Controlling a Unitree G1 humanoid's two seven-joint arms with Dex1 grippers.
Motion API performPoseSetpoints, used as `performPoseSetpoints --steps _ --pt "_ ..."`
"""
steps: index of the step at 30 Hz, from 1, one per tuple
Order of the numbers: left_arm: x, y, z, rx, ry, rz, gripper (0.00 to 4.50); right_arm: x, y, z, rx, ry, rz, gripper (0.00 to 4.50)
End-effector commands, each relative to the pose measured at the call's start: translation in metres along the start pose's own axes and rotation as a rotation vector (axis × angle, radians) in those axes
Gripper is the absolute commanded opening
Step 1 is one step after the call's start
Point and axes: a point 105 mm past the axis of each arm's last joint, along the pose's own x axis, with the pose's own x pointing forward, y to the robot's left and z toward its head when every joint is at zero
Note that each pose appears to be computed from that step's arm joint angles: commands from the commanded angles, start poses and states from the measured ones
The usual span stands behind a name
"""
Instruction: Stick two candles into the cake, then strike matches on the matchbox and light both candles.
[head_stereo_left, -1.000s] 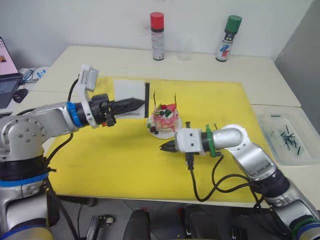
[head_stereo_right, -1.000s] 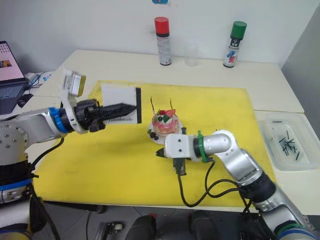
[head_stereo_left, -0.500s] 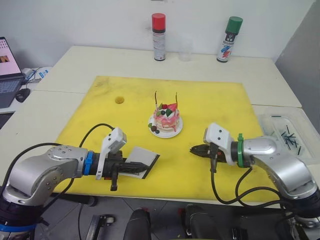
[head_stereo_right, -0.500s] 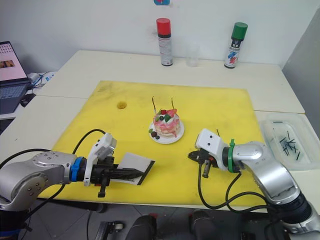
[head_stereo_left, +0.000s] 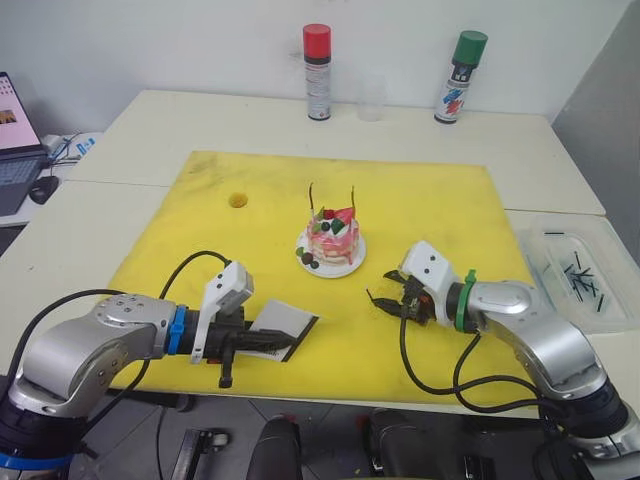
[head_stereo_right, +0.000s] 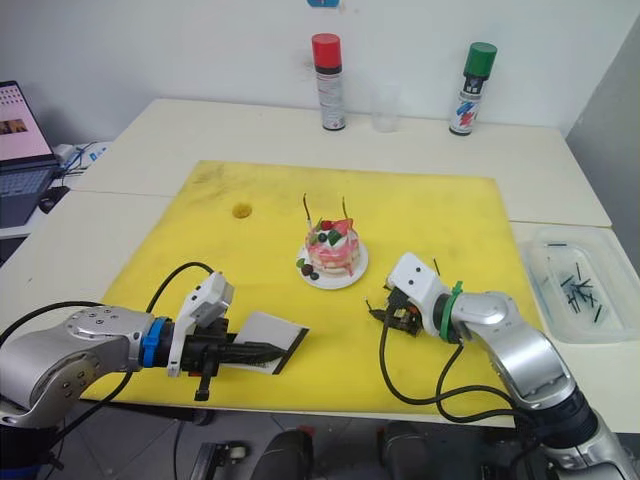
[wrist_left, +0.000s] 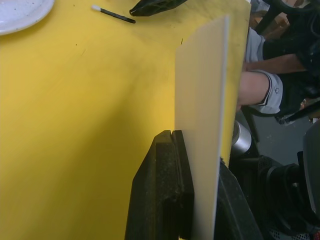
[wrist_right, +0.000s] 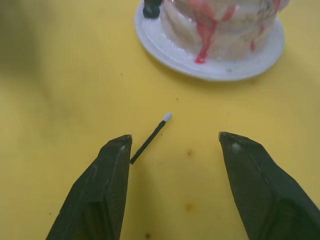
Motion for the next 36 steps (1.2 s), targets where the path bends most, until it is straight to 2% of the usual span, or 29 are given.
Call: performPoseSetpoints --steps 1,5,10,14,17,23,26,31,34,36 --pt "-0.005 -0.001 0.007 0.043 -0.011 0.012 0.0 -0.011 -0.004 0.016 -0.028 -0.109 -0.106 2.67" --pt "-0.005 0.0 0.007 0.042 -0.005 0.017 0.0 -0.005 0.009 0.019 0.095 -0.226 -0.194 2.67" --pt "-0.004 0.0 0.009 0.043 0.005 0.007 0.0 0.014 0.028 0.004 0.174 -0.211 -0.218 2.67" --pt "-0.005 0.001 0.013 0.052 0.012 0.004 0.0 0.021 0.031 -0.014 0.235 -0.153 -0.269 2.67" --pt "-0.005 0.001 0.014 0.054 0.015 0.004 0.0 0.026 0.034 -0.023 0.288 -0.117 -0.286 2.08" --pt "-0.005 0.001 0.015 0.057 0.01 0.001 0.0 0.026 0.034 -0.03 0.367 -0.074 -0.3 0.07" --pt "-0.005 0.0 0.017 0.052 -0.002 -0.001 0.0 0.023 0.035 -0.018 0.376 -0.112 -0.274 0.03" --pt "-0.003 0.002 0.028 0.001 -0.08 -0.009 0.0 0.007 0.022 0.001 0.269 -0.145 -0.256 0.03" --pt "-0.002 0.006 0.042 -0.088 -0.185 -0.014 0.0 -0.005 0.01 -0.011 0.17 -0.097 -0.252 0.03" --pt "0.0 0.009 0.043 -0.116 -0.2 -0.01 0.0 -0.007 0.006 -0.021 0.127 -0.084 -0.239 0.03"
